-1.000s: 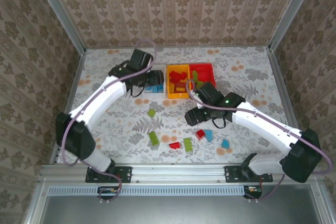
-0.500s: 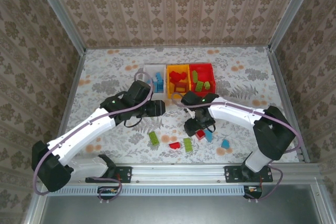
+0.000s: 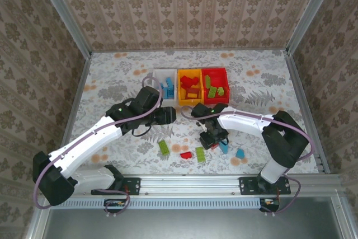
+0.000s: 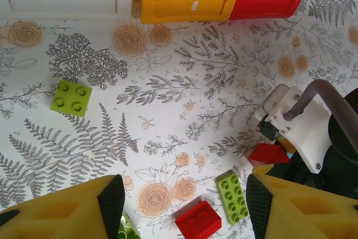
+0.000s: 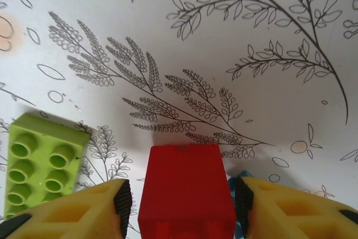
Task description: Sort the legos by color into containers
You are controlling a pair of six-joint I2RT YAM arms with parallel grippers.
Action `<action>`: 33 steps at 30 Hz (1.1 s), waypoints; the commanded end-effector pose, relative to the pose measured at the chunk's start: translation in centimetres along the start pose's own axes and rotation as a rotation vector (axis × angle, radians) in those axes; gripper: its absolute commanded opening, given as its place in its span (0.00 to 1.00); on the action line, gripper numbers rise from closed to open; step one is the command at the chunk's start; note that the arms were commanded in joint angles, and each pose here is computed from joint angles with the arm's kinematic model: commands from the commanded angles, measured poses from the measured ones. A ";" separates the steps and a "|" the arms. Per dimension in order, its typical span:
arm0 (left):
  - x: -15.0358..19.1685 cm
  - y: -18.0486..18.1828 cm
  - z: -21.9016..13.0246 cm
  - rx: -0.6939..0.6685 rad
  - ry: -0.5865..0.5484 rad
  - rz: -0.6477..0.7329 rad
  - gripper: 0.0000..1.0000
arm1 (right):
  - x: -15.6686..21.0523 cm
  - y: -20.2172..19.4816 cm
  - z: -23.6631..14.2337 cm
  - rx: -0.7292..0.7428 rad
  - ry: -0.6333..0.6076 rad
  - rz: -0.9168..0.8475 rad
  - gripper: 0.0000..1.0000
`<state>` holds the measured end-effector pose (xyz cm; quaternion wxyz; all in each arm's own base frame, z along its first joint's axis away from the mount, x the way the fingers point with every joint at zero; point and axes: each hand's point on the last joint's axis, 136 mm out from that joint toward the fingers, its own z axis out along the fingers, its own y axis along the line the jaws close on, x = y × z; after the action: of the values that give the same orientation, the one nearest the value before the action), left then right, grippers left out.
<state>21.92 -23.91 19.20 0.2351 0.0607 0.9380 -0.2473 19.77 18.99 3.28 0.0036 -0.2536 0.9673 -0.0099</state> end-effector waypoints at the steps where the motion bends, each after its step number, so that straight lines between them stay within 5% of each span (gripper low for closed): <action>1: -0.4 -0.4 -0.3 0.007 -0.019 -0.006 0.62 | 1.5 -0.7 0.5 0.045 0.058 0.016 0.54; 6: -0.5 -0.6 -0.2 0.011 -0.021 -0.004 0.62 | 1.0 -0.9 0.0 0.056 0.023 0.022 0.36; 10: -1.2 -0.7 -0.8 0.002 -0.047 0.001 0.61 | -1.4 -1.3 -3.6 0.065 -0.124 0.039 0.24; 15: -2.7 -1.0 -2.4 -0.015 -0.118 0.023 0.61 | -7.3 -1.5 -8.9 -0.029 -0.339 0.118 0.23; 22: -4.5 -2.0 -3.4 -0.013 -0.167 0.066 0.61 | -18.4 -3.8 -11.3 -0.187 -0.516 0.285 0.22; 27: -4.9 -2.5 -3.2 -0.012 -0.167 0.073 0.61 | -23.4 -5.7 -10.2 -0.133 -0.499 0.312 0.22; 33: -5.0 -2.5 -3.2 -0.015 -0.169 0.078 0.61 | -24.6 -7.3 -7.2 -0.035 -0.387 0.354 0.24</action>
<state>24.25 -24.41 24.18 0.3103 0.0615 0.9178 -0.2398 45.30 26.26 11.59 0.2172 -0.0950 0.9669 0.0948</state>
